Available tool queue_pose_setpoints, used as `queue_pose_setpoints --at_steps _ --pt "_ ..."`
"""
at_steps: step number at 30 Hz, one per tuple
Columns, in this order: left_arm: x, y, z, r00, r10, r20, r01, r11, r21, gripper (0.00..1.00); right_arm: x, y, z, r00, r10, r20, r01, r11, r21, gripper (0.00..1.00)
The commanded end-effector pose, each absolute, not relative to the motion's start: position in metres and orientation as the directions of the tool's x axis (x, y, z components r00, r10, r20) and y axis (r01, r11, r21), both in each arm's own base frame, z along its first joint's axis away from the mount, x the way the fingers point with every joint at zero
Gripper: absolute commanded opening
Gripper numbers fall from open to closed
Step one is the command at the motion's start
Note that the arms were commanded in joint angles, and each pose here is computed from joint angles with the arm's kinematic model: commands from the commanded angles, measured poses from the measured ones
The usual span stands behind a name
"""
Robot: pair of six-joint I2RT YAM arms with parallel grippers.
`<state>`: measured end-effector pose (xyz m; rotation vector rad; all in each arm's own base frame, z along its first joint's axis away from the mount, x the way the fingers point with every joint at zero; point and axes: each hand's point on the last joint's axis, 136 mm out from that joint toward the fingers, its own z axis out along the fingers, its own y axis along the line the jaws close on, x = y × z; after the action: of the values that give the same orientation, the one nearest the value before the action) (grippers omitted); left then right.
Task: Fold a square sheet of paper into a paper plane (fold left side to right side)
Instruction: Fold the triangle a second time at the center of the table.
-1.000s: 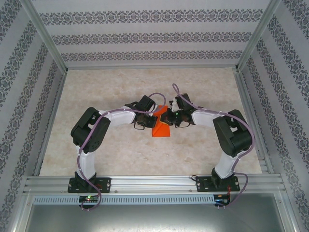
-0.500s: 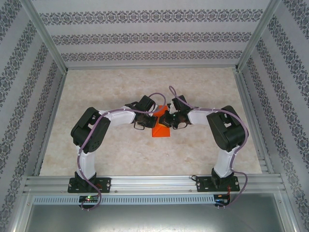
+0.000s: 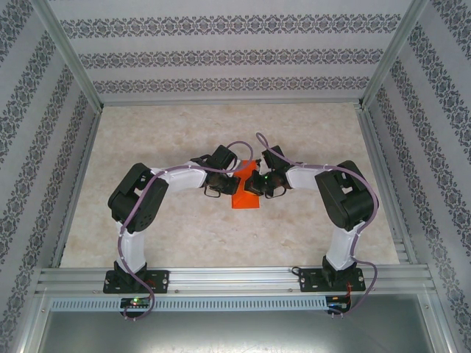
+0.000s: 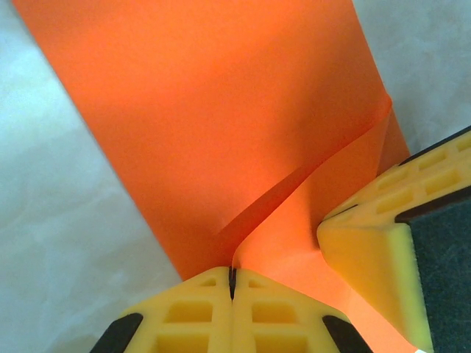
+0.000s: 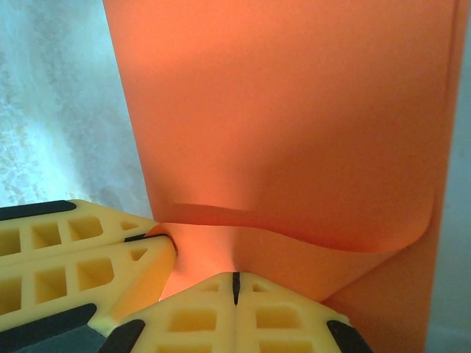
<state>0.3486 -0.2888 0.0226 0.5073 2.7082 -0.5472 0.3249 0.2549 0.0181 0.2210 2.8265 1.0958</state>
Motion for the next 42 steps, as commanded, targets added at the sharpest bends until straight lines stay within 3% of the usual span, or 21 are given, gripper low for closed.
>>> queue_pose_setpoints --at_steps 1,8,14,22,24,29,36,39,42 --pt "0.353 -0.290 0.019 -0.877 0.296 -0.379 0.415 0.864 -0.284 0.02 0.326 0.247 0.013 -0.984 0.169 -0.049 0.098 0.755 0.648 0.00" --pt "0.358 -0.292 0.026 -0.873 0.292 -0.392 0.416 0.865 -0.282 0.03 0.324 0.242 0.008 -0.984 0.174 -0.042 0.108 0.764 0.637 0.00" --pt "0.357 -0.290 0.034 -0.873 0.278 -0.400 0.407 0.868 -0.284 0.11 0.318 0.236 -0.003 -0.985 0.171 -0.020 0.124 0.784 0.608 0.00" --pt "0.360 -0.282 0.086 -0.840 0.234 -0.490 0.402 0.874 -0.272 0.35 0.316 0.231 -0.007 -0.984 0.177 -0.011 0.135 0.788 0.601 0.00" --pt "0.356 -0.280 0.094 -0.837 0.232 -0.495 0.404 0.873 -0.275 0.37 0.316 0.232 -0.006 -0.984 0.178 -0.013 0.134 0.785 0.605 0.00" --pt "0.329 -0.289 0.100 -0.865 0.222 -0.450 0.416 0.818 -0.397 0.33 0.317 0.232 -0.005 -0.984 0.179 -0.017 0.132 0.781 0.610 0.00" --pt "0.284 -0.340 0.094 -0.918 0.211 -0.336 0.390 0.631 -0.671 0.27 0.317 0.233 -0.004 -0.984 0.178 -0.017 0.130 0.778 0.615 0.00" --pt "0.278 -0.354 0.091 -0.925 0.211 -0.315 0.378 0.593 -0.711 0.27 0.317 0.232 -0.004 -0.984 0.176 -0.018 0.129 0.781 0.611 0.00" --pt "0.281 -0.351 0.072 -0.935 0.208 -0.288 0.352 0.641 -0.682 0.26 0.316 0.232 -0.004 -0.984 0.176 -0.016 0.130 0.783 0.609 0.00"
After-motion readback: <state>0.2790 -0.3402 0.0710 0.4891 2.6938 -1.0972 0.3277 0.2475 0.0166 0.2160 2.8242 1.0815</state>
